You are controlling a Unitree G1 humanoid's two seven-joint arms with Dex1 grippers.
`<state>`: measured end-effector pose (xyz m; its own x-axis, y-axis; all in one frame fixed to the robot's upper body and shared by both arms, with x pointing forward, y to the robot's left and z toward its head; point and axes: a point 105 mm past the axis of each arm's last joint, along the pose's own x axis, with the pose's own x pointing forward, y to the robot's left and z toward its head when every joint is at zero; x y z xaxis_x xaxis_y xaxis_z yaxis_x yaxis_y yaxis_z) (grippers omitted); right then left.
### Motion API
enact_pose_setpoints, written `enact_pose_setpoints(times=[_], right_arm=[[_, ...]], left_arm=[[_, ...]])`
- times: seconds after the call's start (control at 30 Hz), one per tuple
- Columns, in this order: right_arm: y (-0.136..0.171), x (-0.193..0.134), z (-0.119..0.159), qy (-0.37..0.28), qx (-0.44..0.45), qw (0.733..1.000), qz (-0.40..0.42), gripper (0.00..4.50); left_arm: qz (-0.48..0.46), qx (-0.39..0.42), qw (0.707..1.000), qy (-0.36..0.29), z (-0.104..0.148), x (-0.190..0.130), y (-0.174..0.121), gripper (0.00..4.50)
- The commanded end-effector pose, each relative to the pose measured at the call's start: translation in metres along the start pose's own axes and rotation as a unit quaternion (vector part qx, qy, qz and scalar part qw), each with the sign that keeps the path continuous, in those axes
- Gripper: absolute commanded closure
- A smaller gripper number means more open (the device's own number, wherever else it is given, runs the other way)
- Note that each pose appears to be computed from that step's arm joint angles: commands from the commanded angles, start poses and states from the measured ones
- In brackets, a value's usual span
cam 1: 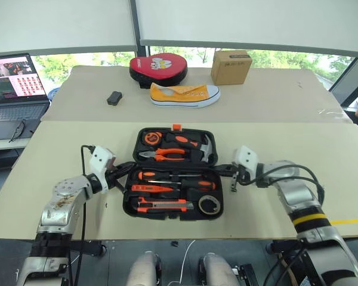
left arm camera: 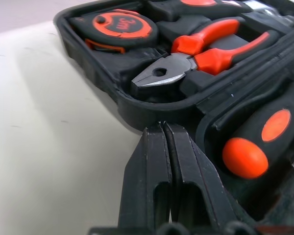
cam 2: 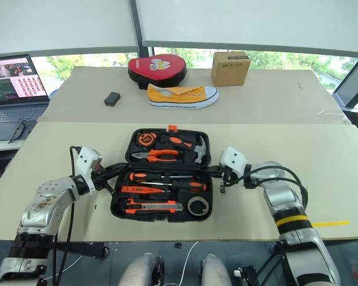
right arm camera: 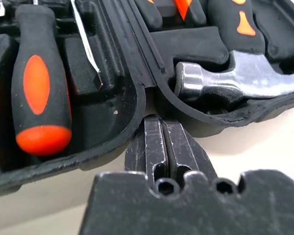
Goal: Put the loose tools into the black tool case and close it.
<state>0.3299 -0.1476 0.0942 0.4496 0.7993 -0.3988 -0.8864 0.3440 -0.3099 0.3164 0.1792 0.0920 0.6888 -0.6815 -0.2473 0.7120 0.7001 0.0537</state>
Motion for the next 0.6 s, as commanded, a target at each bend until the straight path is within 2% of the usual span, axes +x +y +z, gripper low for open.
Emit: enact_pose_setpoints(times=[0.03,0.17,0.3,0.33,0.4,0.5,0.6], right_arm=[[0.004,-0.013,0.011,-0.014,0.006,1.000,-0.003,4.50],[0.012,-0.023,0.000,0.005,0.032,0.999,-0.009,4.50],[0.005,-0.032,-0.005,0.013,0.064,0.997,-0.036,4.50],[0.002,-0.037,-0.005,0.015,0.068,0.997,-0.044,4.21],[-0.004,-0.049,0.003,0.005,0.064,0.997,-0.051,3.67],[-0.011,-0.068,0.024,-0.006,0.134,0.990,-0.038,2.58],[-0.023,-0.074,0.029,0.055,0.189,0.978,-0.066,1.64]], left_arm=[[-0.039,0.012,0.999,-0.005,0.007,0.007,-0.024,4.37],[-0.019,-0.007,1.000,-0.005,0.004,0.003,-0.018,4.37],[-0.021,-0.045,0.999,-0.003,0.006,-0.004,-0.013,4.37],[-0.023,-0.050,0.998,-0.010,0.010,-0.008,-0.012,4.14],[-0.020,-0.062,0.997,0.029,0.010,-0.021,-0.007,3.64],[0.000,-0.097,0.992,0.078,0.019,-0.044,0.012,2.45],[-0.001,-0.116,0.988,0.101,0.036,-0.047,0.019,1.37]])
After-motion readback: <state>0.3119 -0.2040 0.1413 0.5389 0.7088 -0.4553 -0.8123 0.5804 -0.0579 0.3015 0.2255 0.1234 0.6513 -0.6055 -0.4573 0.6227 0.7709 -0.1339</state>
